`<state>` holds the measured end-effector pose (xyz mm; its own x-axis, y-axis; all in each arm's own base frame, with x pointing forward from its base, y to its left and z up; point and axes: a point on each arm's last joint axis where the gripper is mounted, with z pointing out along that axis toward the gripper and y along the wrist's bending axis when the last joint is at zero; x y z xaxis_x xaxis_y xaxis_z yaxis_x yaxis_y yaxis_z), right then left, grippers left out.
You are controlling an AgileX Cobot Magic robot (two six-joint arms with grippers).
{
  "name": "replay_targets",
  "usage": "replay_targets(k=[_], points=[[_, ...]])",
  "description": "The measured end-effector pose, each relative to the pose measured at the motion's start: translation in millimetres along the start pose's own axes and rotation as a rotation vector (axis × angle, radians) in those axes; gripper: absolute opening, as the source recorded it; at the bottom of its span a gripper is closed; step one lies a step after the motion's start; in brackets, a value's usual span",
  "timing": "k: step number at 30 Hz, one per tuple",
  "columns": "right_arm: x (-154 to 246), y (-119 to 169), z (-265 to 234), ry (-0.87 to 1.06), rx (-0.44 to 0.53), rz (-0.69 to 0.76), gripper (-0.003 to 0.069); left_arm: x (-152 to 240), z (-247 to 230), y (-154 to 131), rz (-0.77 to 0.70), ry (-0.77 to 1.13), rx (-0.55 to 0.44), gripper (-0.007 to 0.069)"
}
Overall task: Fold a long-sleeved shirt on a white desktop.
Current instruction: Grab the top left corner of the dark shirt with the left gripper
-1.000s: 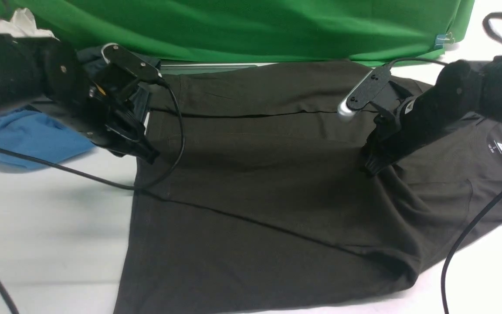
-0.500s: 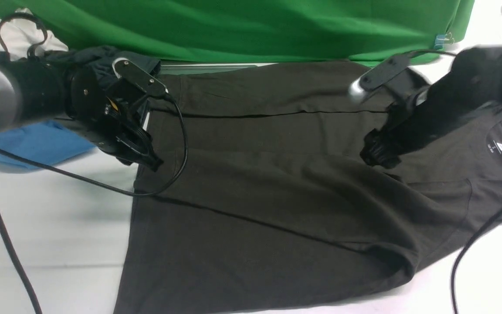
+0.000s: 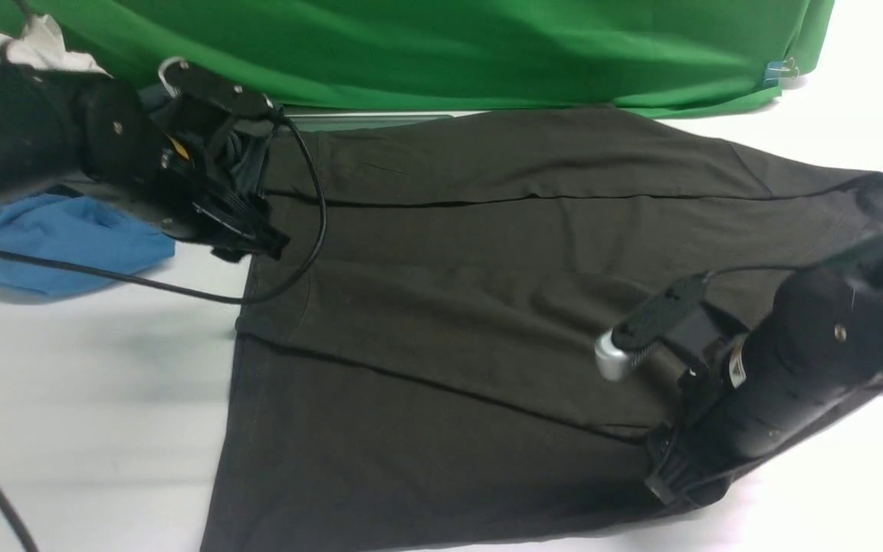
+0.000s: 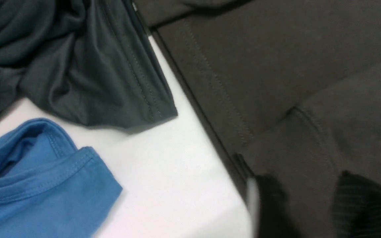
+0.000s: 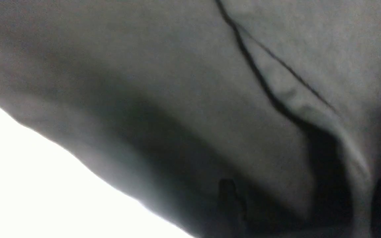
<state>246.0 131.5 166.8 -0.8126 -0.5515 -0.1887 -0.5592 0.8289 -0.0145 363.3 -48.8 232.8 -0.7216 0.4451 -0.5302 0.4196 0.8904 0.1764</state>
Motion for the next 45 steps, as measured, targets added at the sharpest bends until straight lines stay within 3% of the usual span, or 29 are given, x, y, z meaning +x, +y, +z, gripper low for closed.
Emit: replay_targets(k=[2,4,9,11,17,21,26,29,31,32,35,37,40,45], points=[[2.1,-2.5,-0.5,0.016,0.029,0.024,0.0542,-1.9,-12.3,-0.5,-0.004,-0.014,0.005,0.0105],[3.1,-3.9,-0.6,0.026,0.045,0.044,0.0542,-2.6,-20.5,-1.4,-0.013,-0.02,0.013,0.0048],[8.2,-4.4,2.7,0.041,0.056,0.099,0.0505,-2.5,-38.1,-6.1,-0.034,-0.015,0.046,0.0019],[10.0,-4.3,4.0,0.046,0.057,0.108,0.0444,-3.2,-44.4,-8.6,-0.027,-0.018,0.052,0.0019],[13.6,-4.2,4.1,0.084,0.06,0.13,0.0097,-7.0,-66.7,-19.1,0.006,-0.05,0.067,0.0019],[19.2,-3.5,3.5,0.145,0.06,0.16,0.0048,-3.9,-75.9,-20.9,0.016,-0.028,0.08,0.0019],[26.9,-3.0,2.7,0.223,0.068,0.216,0.0051,-0.8,-77.7,-22.3,0.022,0.003,0.095,0.0019],[29.2,-2.9,2.9,0.241,0.071,0.229,0.0092,0.0,-77.7,-22.6,0.026,0.012,0.099,0.0019],[31.4,-2.6,2.7,0.262,0.073,0.236,0.0259,0.9,-77.8,-23.0,0.028,0.022,0.104,0.0019],[31.6,-2.6,2.6,0.265,0.073,0.236,0.0276,0.9,-77.8,-23.0,0.028,0.022,0.104,0.0019],[28.8,-3.2,-3.9,0.302,0.074,0.215,0.054,1.5,-77.8,-23.3,0.029,0.028,0.106,0.0019],[23.2,-4.0,-14.2,0.317,0.074,0.192,0.062,1.4,-77.8,-23.3,0.029,0.028,0.107,0.002],[9.8,-8.2,-34.4,0.241,0.102,0.165,0.0617,1.4,-77.8,-23.3,0.03,0.028,0.107,0.002],[-15.1,-36.7,-67.2,0.03,0.186,0.22,0.0493,1.3,-77.9,-23.5,0.034,0.026,0.109,0.002]])
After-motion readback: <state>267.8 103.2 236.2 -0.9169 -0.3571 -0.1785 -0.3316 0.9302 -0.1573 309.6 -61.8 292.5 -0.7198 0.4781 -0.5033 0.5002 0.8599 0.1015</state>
